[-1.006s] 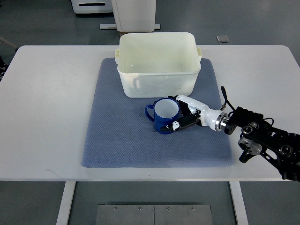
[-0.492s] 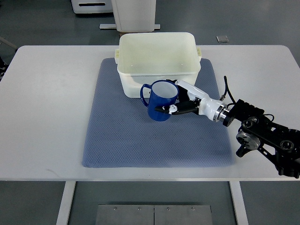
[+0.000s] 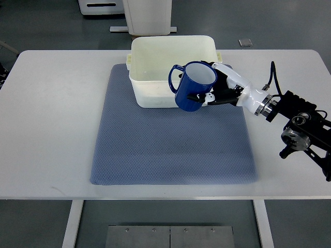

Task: Place cup in box with right hand
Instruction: 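Lift the blue mug with the right hand up over the tub, then lower the blue mug into the cream tub with the right hand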

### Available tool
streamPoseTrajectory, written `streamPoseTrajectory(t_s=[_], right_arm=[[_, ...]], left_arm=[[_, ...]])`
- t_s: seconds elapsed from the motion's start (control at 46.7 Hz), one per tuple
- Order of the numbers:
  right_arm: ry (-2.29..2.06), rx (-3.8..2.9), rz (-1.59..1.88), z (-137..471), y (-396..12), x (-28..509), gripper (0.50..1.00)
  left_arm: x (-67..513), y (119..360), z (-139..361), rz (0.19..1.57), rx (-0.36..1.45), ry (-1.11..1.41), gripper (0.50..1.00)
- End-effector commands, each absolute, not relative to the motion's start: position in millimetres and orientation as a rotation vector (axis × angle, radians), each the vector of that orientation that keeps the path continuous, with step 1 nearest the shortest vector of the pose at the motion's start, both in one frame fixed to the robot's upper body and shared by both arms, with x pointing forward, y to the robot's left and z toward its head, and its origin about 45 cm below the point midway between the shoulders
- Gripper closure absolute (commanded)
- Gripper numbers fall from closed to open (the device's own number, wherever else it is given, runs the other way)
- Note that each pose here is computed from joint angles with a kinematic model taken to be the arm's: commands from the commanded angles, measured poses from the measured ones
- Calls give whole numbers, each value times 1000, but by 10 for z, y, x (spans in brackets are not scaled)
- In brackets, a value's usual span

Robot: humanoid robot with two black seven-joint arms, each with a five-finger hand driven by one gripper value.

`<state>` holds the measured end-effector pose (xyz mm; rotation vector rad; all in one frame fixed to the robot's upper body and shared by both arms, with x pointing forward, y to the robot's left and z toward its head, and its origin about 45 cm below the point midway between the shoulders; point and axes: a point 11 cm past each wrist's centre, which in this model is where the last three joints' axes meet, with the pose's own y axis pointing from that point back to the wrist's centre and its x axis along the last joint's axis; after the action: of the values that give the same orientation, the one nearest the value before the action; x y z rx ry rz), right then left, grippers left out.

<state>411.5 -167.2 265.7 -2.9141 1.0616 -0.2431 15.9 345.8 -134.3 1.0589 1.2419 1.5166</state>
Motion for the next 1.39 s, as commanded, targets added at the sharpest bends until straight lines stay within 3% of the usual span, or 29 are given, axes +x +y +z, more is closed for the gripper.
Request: streamPoseTrajectory(t_s=[0.0,0.214,0.449,1.37], right_arm=[[1077,-2888,-266,2791,-1705,4182,1000],[1169,-2899,-353,3063,-1729,4457,1000],[1343,-2947,-282,2944,-1653,4742,1000],[1610,-2931,-124,2674,-1441,4886,1000]], left_arm=[[160,3458,-1343,1518,1058,1242,500],[159,3458,-1343,1516,1059,1241,500],[160,3458,-1343,1518,1058,1242,500],[159,3458,-1343,1516,1059,1241,500]])
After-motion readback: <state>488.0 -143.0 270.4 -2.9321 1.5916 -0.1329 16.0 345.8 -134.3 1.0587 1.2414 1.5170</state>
